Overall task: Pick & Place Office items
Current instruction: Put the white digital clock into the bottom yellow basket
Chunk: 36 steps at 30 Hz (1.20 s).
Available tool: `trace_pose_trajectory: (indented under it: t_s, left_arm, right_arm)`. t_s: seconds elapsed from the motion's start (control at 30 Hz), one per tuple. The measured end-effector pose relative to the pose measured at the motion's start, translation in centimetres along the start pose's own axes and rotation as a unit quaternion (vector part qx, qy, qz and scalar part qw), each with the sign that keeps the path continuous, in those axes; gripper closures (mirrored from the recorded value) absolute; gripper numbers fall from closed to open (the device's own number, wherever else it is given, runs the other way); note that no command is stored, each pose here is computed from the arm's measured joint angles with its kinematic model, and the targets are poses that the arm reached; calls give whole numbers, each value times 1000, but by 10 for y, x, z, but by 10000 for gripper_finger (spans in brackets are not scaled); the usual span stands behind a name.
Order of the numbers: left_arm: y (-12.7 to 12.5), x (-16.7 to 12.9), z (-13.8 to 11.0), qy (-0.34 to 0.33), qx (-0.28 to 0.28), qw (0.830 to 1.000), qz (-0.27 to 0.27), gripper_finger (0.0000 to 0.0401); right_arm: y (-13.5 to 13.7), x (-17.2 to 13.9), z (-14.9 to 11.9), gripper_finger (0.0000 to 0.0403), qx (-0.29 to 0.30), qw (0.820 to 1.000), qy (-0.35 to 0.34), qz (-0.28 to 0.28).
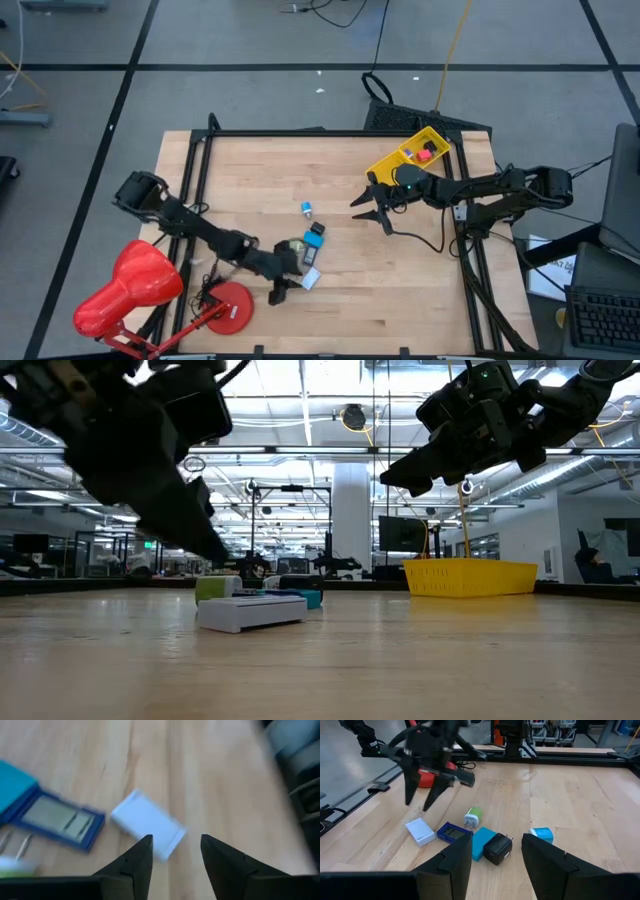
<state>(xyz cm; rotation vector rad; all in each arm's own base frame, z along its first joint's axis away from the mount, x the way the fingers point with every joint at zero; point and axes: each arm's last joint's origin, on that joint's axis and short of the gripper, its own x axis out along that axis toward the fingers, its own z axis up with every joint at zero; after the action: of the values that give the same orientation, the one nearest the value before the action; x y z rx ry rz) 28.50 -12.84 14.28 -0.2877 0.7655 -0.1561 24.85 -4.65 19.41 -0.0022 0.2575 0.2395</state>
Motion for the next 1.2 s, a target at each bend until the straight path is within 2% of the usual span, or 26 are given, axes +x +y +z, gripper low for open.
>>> trace_pose_trajectory:
  t_s: [0.13,0.27,0.37,0.53,0.7,0.93,1.03,1.2]
  left_arm:
    - [-5,4,22,97,5,992,75,261]
    - [-8,8,39,118,27,989,82,266]
    - [-5,10,45,113,44,990,70,245]
    - [8,12,56,87,89,991,57,188]
    - [13,12,57,86,156,981,76,155]
    - [16,20,51,99,214,969,78,151]
    - [20,32,42,114,220,966,74,150]
    - [21,46,42,90,209,972,52,150]
  right_arm:
    - [0,0,0,243,-5,1000,-2,0]
    - [0,0,1,243,-9,1000,-3,0]
    - [0,0,0,243,-9,1000,-2,0]
    - [0,0,0,243,-11,1000,-2,0]
    - [0,0,0,243,-22,1000,-2,0]
    - [0,0,0,243,-33,999,-2,0]
    - [0,0,1,243,-33,999,-3,-1]
    - [0,0,0,243,-33,999,-2,-1]
